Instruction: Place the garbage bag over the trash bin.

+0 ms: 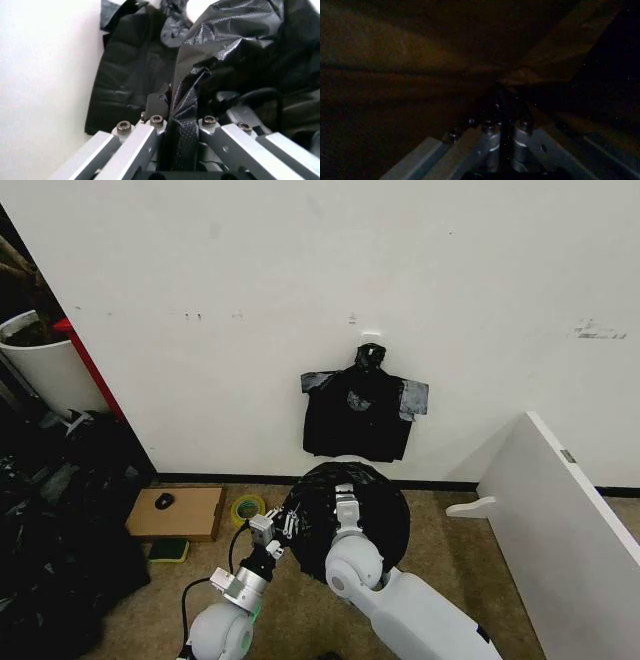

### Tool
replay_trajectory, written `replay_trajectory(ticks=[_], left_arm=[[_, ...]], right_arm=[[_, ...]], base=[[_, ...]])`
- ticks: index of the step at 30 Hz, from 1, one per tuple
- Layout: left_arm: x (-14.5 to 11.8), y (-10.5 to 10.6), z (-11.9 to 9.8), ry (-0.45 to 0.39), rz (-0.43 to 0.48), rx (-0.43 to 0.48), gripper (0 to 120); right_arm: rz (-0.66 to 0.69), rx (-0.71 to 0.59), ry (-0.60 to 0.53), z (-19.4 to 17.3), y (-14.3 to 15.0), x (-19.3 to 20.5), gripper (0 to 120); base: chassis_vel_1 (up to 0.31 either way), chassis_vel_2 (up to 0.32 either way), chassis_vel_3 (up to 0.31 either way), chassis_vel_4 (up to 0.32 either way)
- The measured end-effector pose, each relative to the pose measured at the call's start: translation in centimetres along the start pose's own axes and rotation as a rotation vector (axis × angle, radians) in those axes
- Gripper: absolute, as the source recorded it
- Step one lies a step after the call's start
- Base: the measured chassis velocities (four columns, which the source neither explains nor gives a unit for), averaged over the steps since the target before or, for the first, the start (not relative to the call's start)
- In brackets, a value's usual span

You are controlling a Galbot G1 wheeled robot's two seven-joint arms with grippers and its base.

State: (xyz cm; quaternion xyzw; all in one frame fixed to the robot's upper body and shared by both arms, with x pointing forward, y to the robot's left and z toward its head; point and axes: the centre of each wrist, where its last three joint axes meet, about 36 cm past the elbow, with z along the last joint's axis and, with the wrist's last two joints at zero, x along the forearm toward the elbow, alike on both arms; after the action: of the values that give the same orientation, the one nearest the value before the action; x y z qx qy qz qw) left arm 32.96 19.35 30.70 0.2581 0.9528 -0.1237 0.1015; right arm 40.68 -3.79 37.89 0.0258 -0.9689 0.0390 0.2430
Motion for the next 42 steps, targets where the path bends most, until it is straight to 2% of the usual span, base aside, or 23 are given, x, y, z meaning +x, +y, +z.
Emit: replay_trajectory(ticks=[7, 13, 19, 21, 23, 26, 27, 29, 30, 31, 32, 36, 38, 42], left_arm=[[0.0, 0.7, -0.4, -0.019, -0.004, -0.015, 3], [-0.1, 1.4, -0.2, -0.016, -0.035, -0.015, 3], [-0.5, 1.9, -0.1, -0.003, -0.061, -0.009, 3], [-0.6, 2.0, -0.1, 0.0, -0.064, -0.005, 3], [-0.8, 2.1, -0.2, 0.005, -0.069, 0.003, 3], [-0.9, 2.3, -0.5, 0.007, -0.079, 0.023, 3], [-0.9, 2.3, -0.5, 0.007, -0.079, 0.023, 3], [-0.9, 2.4, -0.8, 0.004, -0.083, 0.034, 3], [-0.8, 2.7, -1.0, 0.0, -0.075, 0.051, 3], [-0.7, 2.8, -1.0, 0.0, -0.072, 0.054, 3], [-0.5, 3.4, -1.1, -0.003, -0.052, 0.073, 3], [-0.4, 5.4, -0.4, -0.007, -0.018, 0.134, 3], [-0.4, 7.3, 0.5, -0.015, 0.003, 0.187, 3], [-0.4, 9.5, 1.8, -0.031, 0.034, 0.269, 3]], right_arm=[[0.002, 0.011, -0.017, 0.9, -0.9, 0.4, 0], [-0.126, -0.005, -0.144, 1.6, -2.6, 4.1, 0], [-0.336, 0.002, -0.357, 3.4, -5.6, 8.0, 0], [-0.364, 0.012, -0.385, 3.9, -6.0, 8.5, 0], [-0.426, 0.043, -0.462, 4.7, -7.0, 9.5, 0], [-0.511, 0.168, -0.653, 5.4, -9.2, 9.5, 0], [-0.511, 0.168, -0.653, 5.4, -9.2, 9.5, 0], [-0.513, 0.26, -0.734, 5.3, -10.1, 9.1, 7], [-0.517, 0.355, -0.801, 4.9, -11.0, 8.9, 14], [-0.518, 0.363, -0.807, 4.8, -11.0, 9.0, 14], [-0.53, 0.392, -0.84, 4.2, -11.3, 9.6, 20], [-0.55, 0.33, -0.869, 3.2, -11.1, 11.7, 34], [-0.566, 0.251, -0.931, 2.1, -11.0, 13.1, 41], [-0.585, 0.133, -1.01, 0.4, -10.9, 15.4, 56]], base=[[0.0, 0.0, 0.0, 0.0], [0.0, 0.0, 0.0, 0.0], [0.0, 0.0, 0.0, 0.0], [0.0, 0.0, 0.0, 0.0], [0.0, 0.0, 0.0, 0.0], [0.0, 0.0, 0.0, 0.0], [0.0, 0.0, 0.0, 0.0], [0.0, 0.0, 0.0, 0.0], [0.0, 0.0, 0.0, 0.0], [0.0, 0.0, 0.0, 0.0], [0.0, 0.0, 0.0, 0.0], [0.0, 0.0, 0.0, 0.0], [0.0, 0.0, 0.0, 0.0], [0.0, 0.0, 0.0, 0.0]])
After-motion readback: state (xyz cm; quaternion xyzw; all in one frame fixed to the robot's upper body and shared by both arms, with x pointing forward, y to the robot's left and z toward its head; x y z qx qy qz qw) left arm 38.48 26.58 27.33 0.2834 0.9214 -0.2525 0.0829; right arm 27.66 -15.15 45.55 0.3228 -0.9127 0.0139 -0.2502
